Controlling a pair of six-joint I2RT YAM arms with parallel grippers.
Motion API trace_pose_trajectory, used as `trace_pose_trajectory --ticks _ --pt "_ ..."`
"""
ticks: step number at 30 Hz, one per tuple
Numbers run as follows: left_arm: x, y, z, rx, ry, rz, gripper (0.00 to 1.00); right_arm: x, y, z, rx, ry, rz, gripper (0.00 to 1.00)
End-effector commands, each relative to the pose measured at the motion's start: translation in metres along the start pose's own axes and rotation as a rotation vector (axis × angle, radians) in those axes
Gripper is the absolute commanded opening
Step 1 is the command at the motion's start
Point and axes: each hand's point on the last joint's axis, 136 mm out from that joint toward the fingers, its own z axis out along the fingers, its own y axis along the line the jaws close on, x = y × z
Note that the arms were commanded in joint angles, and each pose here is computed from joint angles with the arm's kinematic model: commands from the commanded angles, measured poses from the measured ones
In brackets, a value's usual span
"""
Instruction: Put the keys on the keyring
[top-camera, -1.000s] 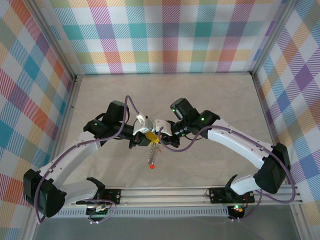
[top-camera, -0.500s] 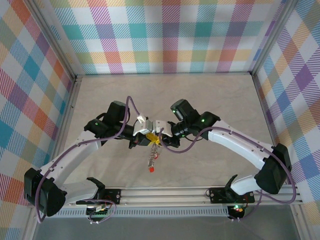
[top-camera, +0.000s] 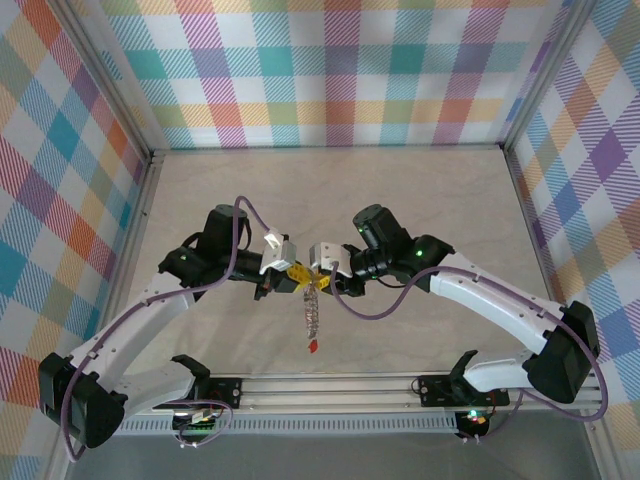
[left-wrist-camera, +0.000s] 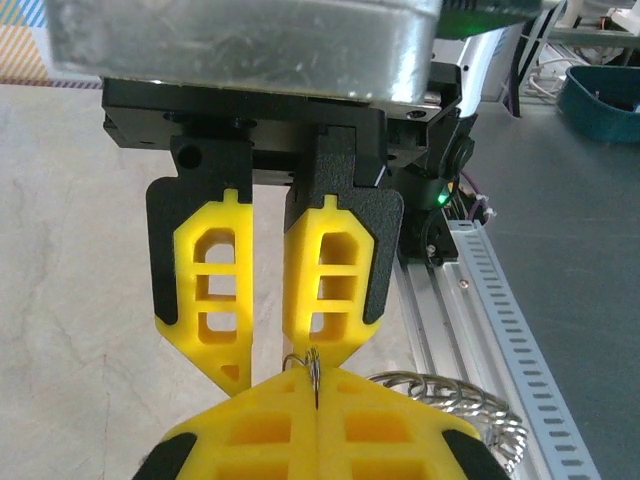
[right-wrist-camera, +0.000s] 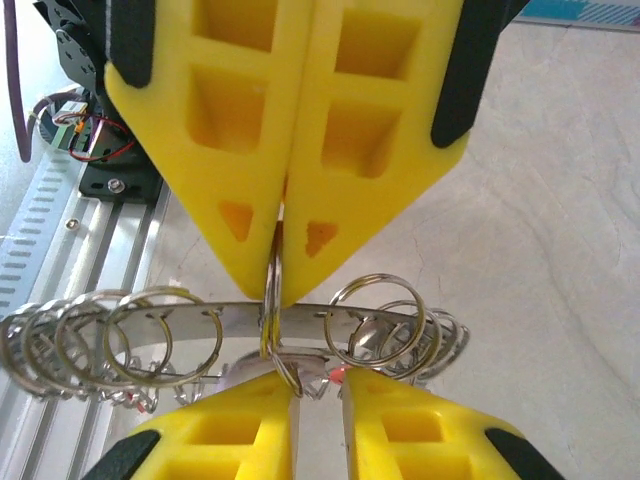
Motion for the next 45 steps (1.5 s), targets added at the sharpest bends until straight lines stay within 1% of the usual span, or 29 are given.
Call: trace_pose_trajectory --ticks 1,7,11,14,16,20,22,24,37,39,41,42,45 --pt "-0.014 -0.003 -0.005 0.003 -0.057 0.043 0.00 -0.013 0.002 -0.005 0.009 -0.063 -0.012 0.18" --pt "-0.013 -0.003 -0.005 -0.003 -0.069 0.044 0.00 -0.020 0.006 -0.009 0.001 -0.103 -0.024 0.16" --pt "-0.015 -0.003 -0.005 -0.002 -0.075 0.041 0.00 -0.019 0.008 -0.011 -0.001 -0.107 -0.034 0.18" --pt "-0.014 -0.001 -0.005 -0.004 -0.076 0.043 0.00 -0.020 0.009 -0.012 0.004 -0.116 -0.039 0.18" --pt "-0.015 -0.001 -0.005 -0.005 -0.078 0.041 0.00 -0.019 0.009 -0.011 -0.002 -0.111 -0.036 0.14" --pt "-0.017 0.000 -0.004 -0.005 -0.087 0.044 0.00 -0.019 0.011 -0.009 -0.029 -0.106 -0.035 0.05" --pt "-0.017 0.000 -0.004 -0.006 -0.086 0.042 0.00 -0.020 0.012 -0.008 -0.033 -0.112 -0.033 0.01" --pt "-0.018 0.001 -0.005 -0.008 -0.089 0.040 0.00 -0.021 0.012 -0.007 -0.037 -0.120 -0.035 0.00" --pt "-0.019 0.000 -0.001 0.022 -0.108 0.035 0.00 -0.035 0.012 -0.003 -0.080 -0.188 -0.014 0.01" --pt "-0.023 0.001 -0.002 0.014 -0.123 0.048 0.00 -0.036 0.012 -0.002 -0.082 -0.195 -0.015 0.03" --pt "-0.023 0.001 -0.002 0.012 -0.128 0.055 0.00 -0.037 0.012 -0.003 -0.082 -0.195 -0.017 0.09" --pt "-0.023 0.001 -0.002 0.010 -0.127 0.056 0.00 -0.037 0.012 -0.003 -0.076 -0.195 -0.018 0.10" --pt "-0.024 -0.001 -0.003 0.015 -0.127 0.058 0.00 -0.035 0.009 -0.005 -0.053 -0.188 -0.021 0.12"
